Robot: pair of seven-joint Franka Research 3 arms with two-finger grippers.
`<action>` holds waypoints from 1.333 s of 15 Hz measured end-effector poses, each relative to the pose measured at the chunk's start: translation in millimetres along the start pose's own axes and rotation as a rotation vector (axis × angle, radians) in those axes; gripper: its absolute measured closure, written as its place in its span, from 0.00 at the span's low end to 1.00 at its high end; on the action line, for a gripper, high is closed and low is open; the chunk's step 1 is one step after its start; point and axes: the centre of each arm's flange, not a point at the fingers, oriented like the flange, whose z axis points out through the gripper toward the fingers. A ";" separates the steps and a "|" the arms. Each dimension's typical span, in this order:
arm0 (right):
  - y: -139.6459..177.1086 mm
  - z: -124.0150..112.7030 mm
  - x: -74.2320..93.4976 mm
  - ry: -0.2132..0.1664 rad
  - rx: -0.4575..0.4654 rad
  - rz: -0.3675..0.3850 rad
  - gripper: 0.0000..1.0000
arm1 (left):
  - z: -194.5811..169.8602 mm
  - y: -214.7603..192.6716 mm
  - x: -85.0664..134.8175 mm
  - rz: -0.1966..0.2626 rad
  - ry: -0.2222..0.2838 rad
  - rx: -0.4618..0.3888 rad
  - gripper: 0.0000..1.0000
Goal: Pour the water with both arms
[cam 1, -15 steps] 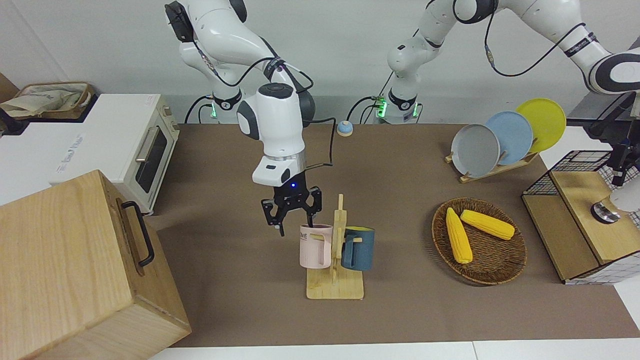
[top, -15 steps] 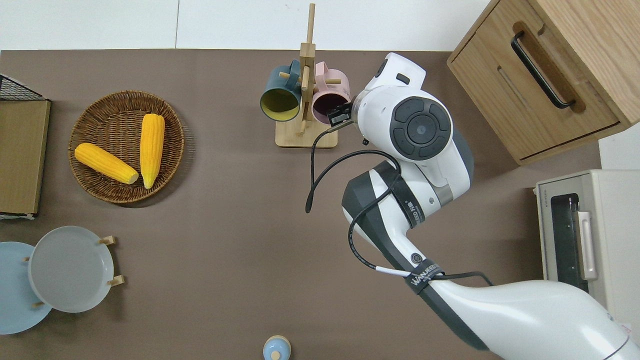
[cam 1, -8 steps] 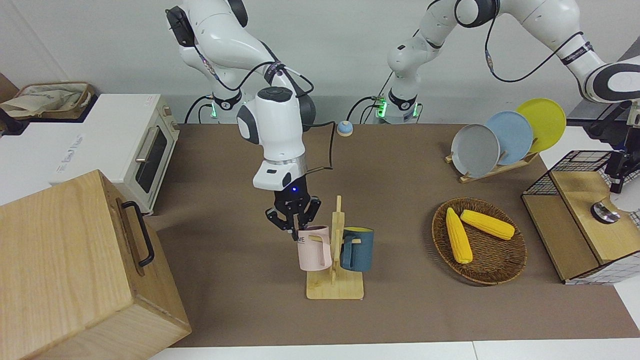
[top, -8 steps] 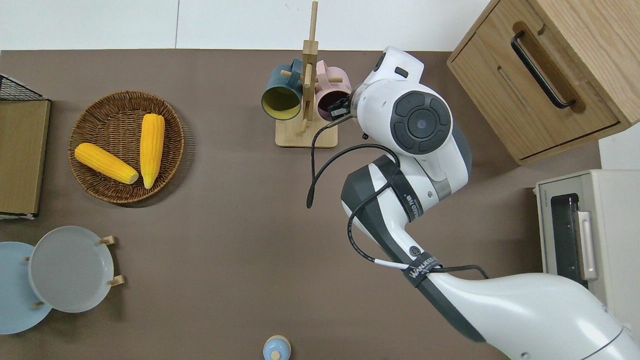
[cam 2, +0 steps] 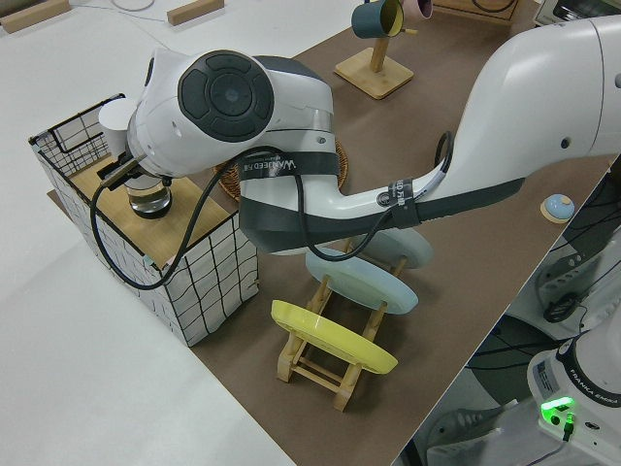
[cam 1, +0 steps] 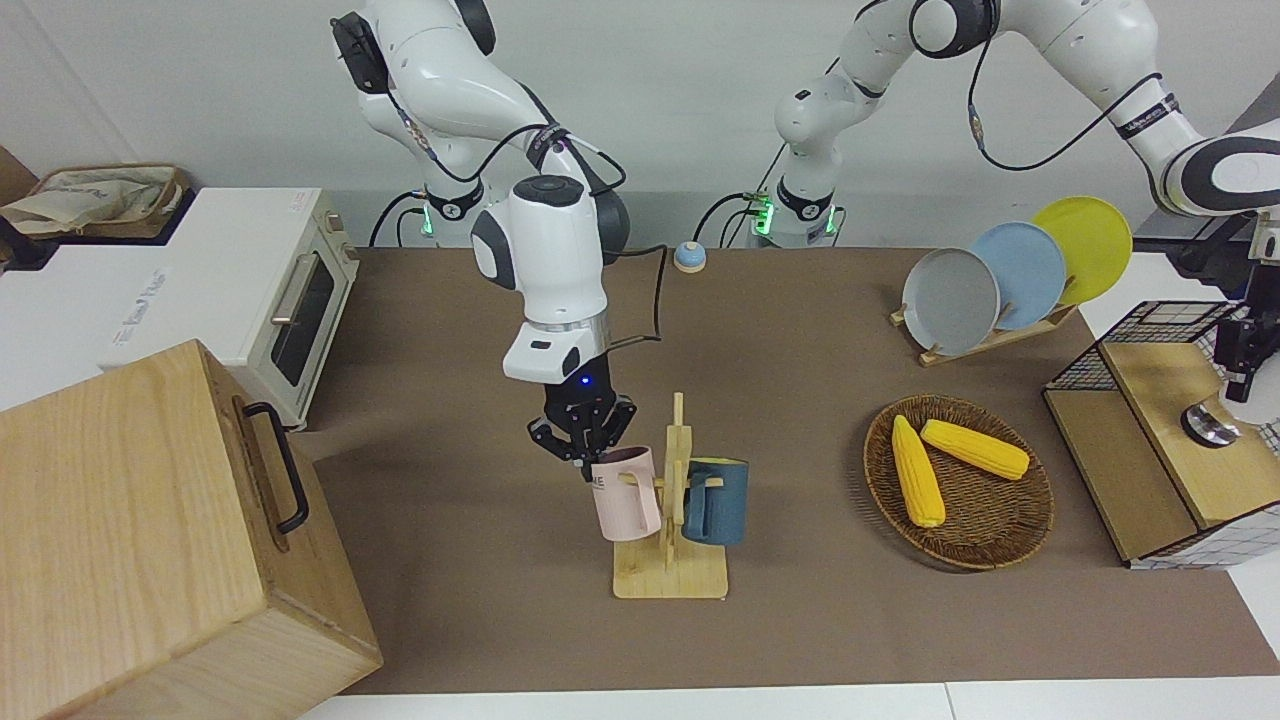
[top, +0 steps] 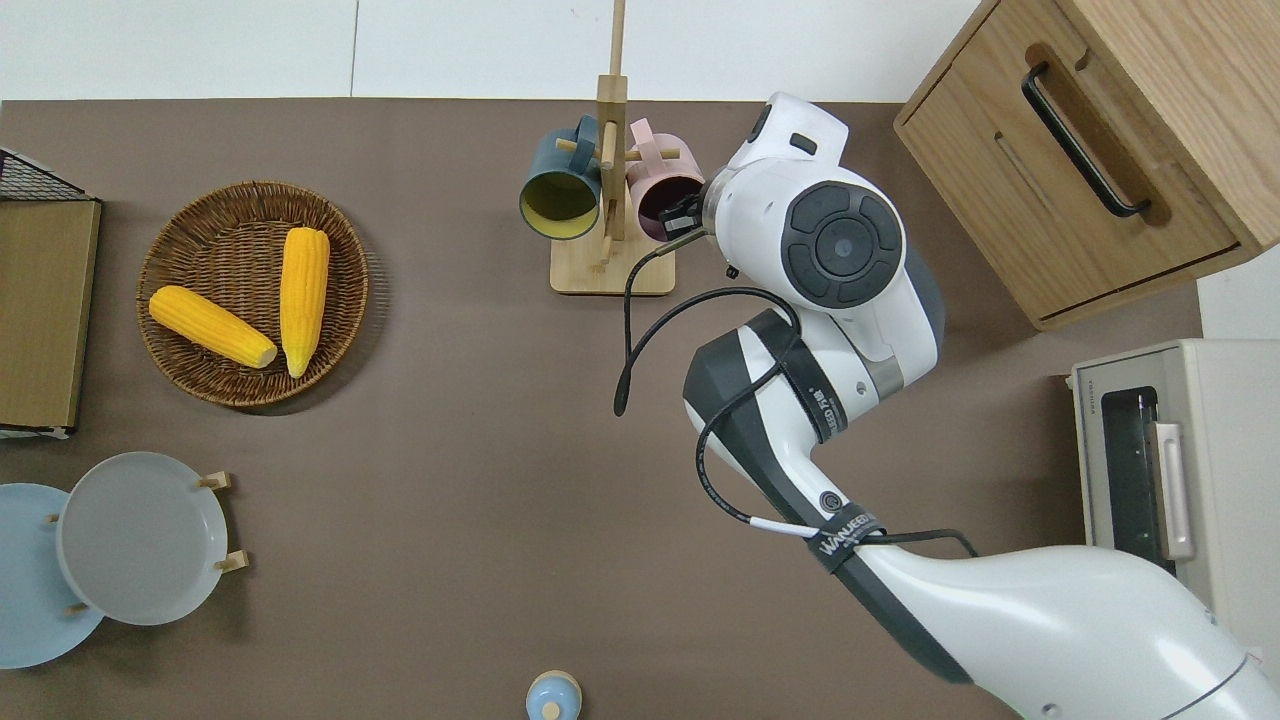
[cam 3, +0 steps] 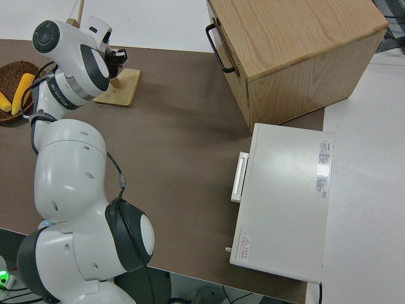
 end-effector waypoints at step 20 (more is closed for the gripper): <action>22.1 -31.4 -7.9 -0.183 -0.110 -0.063 0.95 | -53.4 20.1 50.2 -0.088 -0.037 0.035 0.36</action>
